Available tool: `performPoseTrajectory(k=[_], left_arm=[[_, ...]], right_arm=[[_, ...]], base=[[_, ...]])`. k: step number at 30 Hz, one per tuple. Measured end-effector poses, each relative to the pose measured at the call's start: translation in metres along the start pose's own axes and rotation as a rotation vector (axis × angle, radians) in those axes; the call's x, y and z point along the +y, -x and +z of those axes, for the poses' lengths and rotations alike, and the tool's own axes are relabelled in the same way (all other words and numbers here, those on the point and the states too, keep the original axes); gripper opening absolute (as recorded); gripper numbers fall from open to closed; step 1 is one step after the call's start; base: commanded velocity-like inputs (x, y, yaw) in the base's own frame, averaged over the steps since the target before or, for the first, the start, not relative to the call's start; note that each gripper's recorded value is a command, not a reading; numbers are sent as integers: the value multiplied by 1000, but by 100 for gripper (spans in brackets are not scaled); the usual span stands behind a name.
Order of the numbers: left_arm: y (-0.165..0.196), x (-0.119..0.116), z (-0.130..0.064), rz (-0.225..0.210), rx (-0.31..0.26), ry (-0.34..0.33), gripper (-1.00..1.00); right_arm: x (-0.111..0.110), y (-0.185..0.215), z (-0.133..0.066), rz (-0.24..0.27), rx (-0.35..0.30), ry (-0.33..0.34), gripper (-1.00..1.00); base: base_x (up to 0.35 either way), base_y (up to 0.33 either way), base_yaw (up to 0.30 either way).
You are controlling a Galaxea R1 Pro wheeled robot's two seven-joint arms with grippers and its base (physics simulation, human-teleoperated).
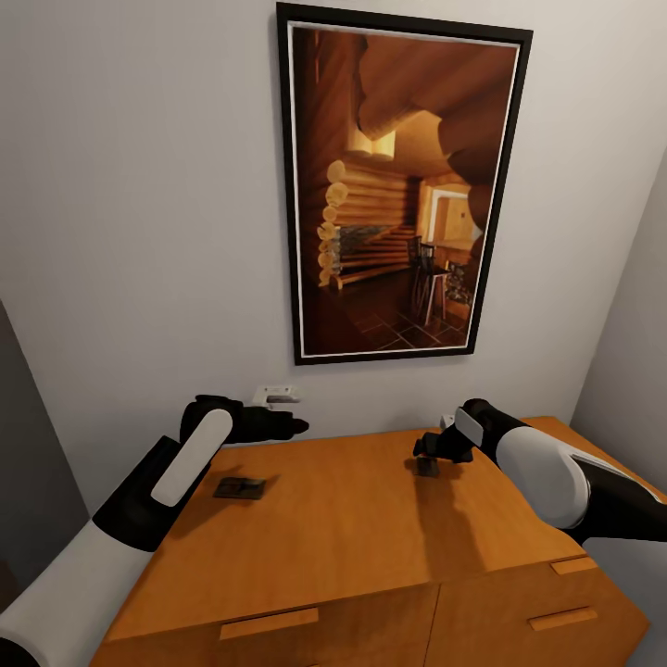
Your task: Take the four mousetraps from the cabinet in the bathroom and place them on the bathroom floor. Make sure all four end up on the same floor surface, and ensure that at least two of them are either under or directly next to the same bathroom sink.
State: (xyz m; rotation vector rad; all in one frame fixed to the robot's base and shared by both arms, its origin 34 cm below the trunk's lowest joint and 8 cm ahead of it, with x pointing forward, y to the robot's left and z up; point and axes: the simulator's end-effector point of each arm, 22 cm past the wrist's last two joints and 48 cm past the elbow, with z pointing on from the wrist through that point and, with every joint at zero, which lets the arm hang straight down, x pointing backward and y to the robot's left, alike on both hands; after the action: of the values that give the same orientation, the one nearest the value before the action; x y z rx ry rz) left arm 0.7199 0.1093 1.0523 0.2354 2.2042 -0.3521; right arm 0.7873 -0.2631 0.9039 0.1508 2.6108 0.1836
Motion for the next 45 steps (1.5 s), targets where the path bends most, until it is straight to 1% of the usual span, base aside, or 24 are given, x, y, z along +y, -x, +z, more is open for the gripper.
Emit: performPoseTrajectory(k=[22, 27, 36, 45], left_arm=[[0, 0, 0, -1, -1, 1, 100], [0, 0, 0, -1, -1, 0, 100], [0, 0, 0, -1, -1, 0, 100], [0, 0, 0, 1, -1, 1, 100]], right_arm=[[0, -1, 1, -1, 1, -1, 100], [-6, -2, 1, -24, 3, -24, 100], [-9, -3, 1, -36, 5, -35, 100], [-9, -2, 1, -33, 4, -34, 100]], base=[[0, 2, 0], [0, 110, 0], [0, 94, 0], [0, 14, 0]])
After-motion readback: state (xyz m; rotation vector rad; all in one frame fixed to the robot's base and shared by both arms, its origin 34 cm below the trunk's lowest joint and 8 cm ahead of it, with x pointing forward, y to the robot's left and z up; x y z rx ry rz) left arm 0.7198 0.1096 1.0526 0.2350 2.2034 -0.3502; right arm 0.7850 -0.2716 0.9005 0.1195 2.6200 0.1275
